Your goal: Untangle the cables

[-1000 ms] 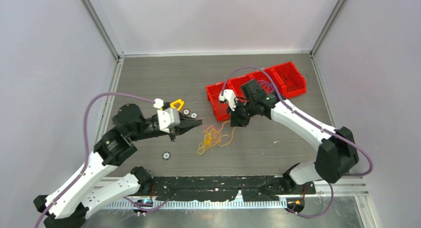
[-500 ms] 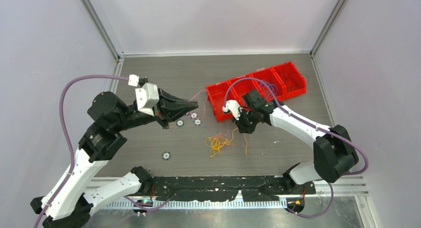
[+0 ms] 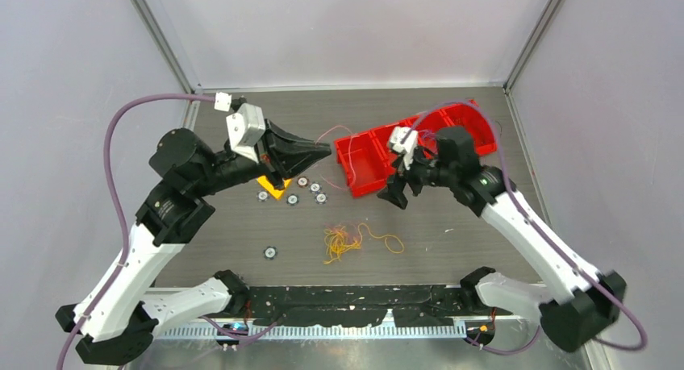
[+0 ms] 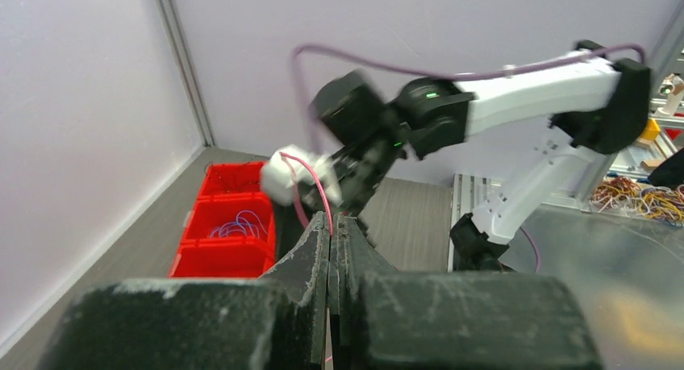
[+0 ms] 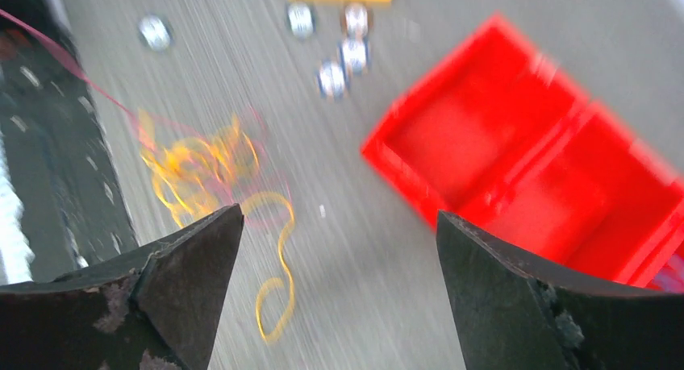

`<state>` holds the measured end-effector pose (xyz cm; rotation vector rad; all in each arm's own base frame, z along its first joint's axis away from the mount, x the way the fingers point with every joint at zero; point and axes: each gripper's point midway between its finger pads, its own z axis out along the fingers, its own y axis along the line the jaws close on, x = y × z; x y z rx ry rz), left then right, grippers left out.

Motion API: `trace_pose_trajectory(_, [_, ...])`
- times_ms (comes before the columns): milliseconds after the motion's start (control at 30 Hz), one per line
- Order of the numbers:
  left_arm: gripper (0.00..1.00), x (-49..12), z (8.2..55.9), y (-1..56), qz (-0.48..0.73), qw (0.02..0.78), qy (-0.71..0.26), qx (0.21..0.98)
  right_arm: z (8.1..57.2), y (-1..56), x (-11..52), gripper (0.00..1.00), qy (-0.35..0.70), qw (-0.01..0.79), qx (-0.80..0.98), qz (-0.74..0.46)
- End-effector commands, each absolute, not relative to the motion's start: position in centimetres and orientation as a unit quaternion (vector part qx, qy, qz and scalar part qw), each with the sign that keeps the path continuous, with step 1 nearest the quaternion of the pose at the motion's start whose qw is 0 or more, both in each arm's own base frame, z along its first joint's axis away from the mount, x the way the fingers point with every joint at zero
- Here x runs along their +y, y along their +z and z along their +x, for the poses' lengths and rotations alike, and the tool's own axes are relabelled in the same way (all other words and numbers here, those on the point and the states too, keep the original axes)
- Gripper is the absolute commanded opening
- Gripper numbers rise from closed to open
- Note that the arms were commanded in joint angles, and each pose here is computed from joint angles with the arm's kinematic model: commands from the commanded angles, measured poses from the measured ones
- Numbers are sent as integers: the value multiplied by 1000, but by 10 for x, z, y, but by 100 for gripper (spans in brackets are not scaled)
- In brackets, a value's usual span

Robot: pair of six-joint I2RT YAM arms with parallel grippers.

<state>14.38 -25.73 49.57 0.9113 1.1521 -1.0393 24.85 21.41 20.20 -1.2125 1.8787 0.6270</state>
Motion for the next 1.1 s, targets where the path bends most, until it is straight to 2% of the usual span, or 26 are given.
trace_pose_trajectory(0, [0, -261, 160, 513, 357, 640, -458, 503, 221, 282, 248, 95, 374, 504, 645, -436])
trace_pose_trajectory(33, [0, -261, 160, 515, 355, 641, -460, 503, 220, 298, 253, 95, 382, 536, 614, -436])
trace_pose_trajectory(67, [0, -262, 161, 517, 351, 641, -462, 503, 212, 289, 260, 95, 400, 526, 614, -433])
trace_pose_trajectory(100, [0, -262, 162, 520, 346, 641, -464, 504, 216, 298, 266, 95, 402, 548, 594, -431])
trace_pose_trajectory(367, [0, -259, 161, 545, 318, 646, -483, 499, 200, 230, 329, 99, 424, 521, 581, -460])
trace_pose_trajectory(433, [0, -257, 162, 551, 310, 649, -485, 496, 197, 207, 336, 90, 418, 513, 587, -466])
trace_pose_trajectory(467, [0, -255, 162, 555, 307, 651, -487, 494, 195, 192, 338, 81, 416, 505, 594, -467])
trace_pose_trajectory(567, [0, -250, 158, 572, 299, 657, -496, 482, 196, 162, 335, 62, 405, 486, 620, -464])
trace_pose_trajectory(600, [0, -247, 155, 581, 297, 663, -498, 474, 198, 155, 335, 52, 400, 480, 629, -463])
trace_pose_trajectory(633, [0, -244, 153, 589, 294, 667, -500, 468, 197, 149, 333, 47, 398, 475, 635, -462])
trace_pose_trajectory(700, [0, -237, 150, 606, 288, 677, -502, 455, 195, 140, 330, 30, 394, 464, 645, -462])
trace_pose_trajectory(733, [0, -234, 148, 615, 284, 683, -503, 448, 195, 135, 328, 27, 391, 459, 652, -460])
trace_pose_trajectory(833, [0, -225, 141, 640, 280, 700, -502, 423, 194, 127, 324, 7, 385, 445, 666, -458])
trace_pose_trajectory(1067, [0, -196, 124, 691, 263, 757, -473, 366, 197, 89, 291, 6, 323, 347, 739, -479])
